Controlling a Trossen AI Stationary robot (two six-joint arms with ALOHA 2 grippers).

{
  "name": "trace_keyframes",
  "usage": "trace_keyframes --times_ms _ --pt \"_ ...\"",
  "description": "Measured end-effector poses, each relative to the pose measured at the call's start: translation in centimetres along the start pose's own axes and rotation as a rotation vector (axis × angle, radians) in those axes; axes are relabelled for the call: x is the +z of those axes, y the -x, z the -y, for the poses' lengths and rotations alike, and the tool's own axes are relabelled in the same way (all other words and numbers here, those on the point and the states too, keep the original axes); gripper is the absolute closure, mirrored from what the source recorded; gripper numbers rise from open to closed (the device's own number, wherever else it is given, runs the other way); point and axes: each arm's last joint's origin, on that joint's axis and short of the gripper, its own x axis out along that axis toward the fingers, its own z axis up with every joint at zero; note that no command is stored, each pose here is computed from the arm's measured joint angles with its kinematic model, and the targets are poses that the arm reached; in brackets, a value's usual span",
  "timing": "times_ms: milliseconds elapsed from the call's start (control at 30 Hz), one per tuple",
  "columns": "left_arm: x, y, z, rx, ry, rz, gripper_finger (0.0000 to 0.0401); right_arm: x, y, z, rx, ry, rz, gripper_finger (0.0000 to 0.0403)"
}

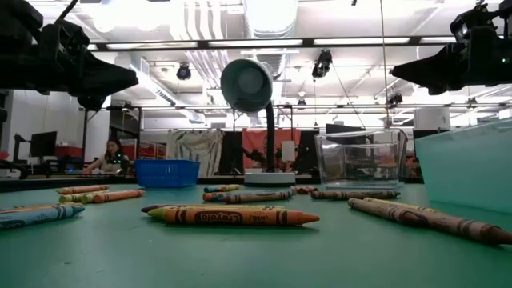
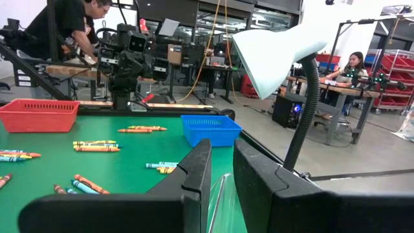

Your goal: Sort crayons

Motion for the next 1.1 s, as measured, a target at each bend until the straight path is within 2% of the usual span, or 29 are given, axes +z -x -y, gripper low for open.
trace_keyframes --times_ms 67,167,333,400,533,600,700,800,967,1100 --pt "0.2 0.0 0.0 -0.003 0.033 0.022 0.0326 0.0 0.0 0.0 0.000 0.000 0.000 0.0349" --pt "0.8 0.0 0.2 -0.052 0.383 0.068 0.0326 0.0 0.0 0.0 0.000 0.000 0.001 0.0349" --pt "1.1 0.0 0.4 -0.089 0.552 0.094 0.0326 0.1 0.0 0.0 0.000 -0.022 0.006 0.0349" --pt "1.3 -0.1 0.4 -0.106 0.575 0.120 0.0326 0.1 0.0 0.0 0.009 -0.166 0.010 0.0349" --pt "1.5 -0.5 0.9 -0.144 0.566 0.133 0.0326 0.1 0.0 0.0 0.014 -0.687 0.007 0.0349" --pt "1.6 -0.8 1.1 -0.128 0.540 0.148 0.0326 0.1 0.0 0.0 0.019 -0.805 0.005 0.0349" --pt "1.8 -1.3 1.3 -0.085 0.530 0.184 0.0326 0.1 0.0 -0.3 0.116 -0.836 -0.021 0.0349" --pt "2.1 -1.8 1.6 -0.098 0.538 0.214 0.0326 0.5 0.1 -0.5 0.198 -0.850 -0.009 0.0349" --pt "2.0 -2.8 1.8 -0.084 0.535 0.154 0.0326 1.0 0.1 -0.4 0.236 -0.860 0.035 0.0349" --pt "2.5 -3.7 2.0 -0.074 0.530 0.124 0.0326 1.0 0.0 -0.5 0.226 -0.860 -0.007 0.0349"
